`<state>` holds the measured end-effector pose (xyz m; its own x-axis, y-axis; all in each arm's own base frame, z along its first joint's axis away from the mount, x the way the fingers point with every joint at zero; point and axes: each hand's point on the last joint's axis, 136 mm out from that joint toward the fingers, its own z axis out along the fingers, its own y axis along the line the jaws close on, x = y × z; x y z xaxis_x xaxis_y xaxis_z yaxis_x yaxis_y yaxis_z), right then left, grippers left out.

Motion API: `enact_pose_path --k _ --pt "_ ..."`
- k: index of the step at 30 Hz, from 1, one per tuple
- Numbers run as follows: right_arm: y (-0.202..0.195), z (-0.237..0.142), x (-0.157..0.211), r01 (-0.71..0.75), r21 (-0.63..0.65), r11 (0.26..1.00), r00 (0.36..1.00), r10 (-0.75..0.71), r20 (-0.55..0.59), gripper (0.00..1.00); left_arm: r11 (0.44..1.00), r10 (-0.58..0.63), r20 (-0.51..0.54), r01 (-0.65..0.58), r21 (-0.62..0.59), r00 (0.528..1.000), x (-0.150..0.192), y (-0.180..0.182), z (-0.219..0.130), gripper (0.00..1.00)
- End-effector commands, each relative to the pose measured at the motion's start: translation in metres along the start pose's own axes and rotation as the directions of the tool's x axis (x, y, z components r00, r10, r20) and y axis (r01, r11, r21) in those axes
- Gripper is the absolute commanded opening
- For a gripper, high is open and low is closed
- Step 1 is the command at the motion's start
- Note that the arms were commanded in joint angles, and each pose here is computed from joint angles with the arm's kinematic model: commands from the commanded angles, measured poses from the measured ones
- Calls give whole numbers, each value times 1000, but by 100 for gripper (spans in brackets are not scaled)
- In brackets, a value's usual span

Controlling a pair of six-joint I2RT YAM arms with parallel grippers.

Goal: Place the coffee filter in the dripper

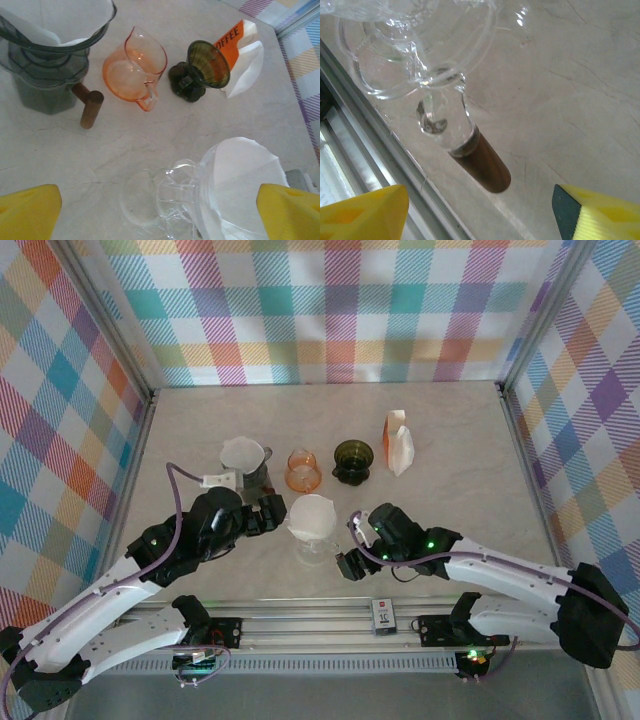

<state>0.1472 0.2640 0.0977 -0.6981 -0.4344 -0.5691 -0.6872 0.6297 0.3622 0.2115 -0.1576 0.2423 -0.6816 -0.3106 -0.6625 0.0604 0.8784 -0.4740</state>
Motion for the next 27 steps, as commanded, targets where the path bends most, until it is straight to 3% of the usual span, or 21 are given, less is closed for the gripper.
enact_pose_path --k 1,27 --pt "10 10 -16 77 -56 995 994 -72 85 75 999 -14 22 15 -48 1000 -4 12 -5 100" --pt "-4 57 -38 206 19 978 967 -206 152 54 999 -13 97 18 -51 995 -20 22 -32 100"
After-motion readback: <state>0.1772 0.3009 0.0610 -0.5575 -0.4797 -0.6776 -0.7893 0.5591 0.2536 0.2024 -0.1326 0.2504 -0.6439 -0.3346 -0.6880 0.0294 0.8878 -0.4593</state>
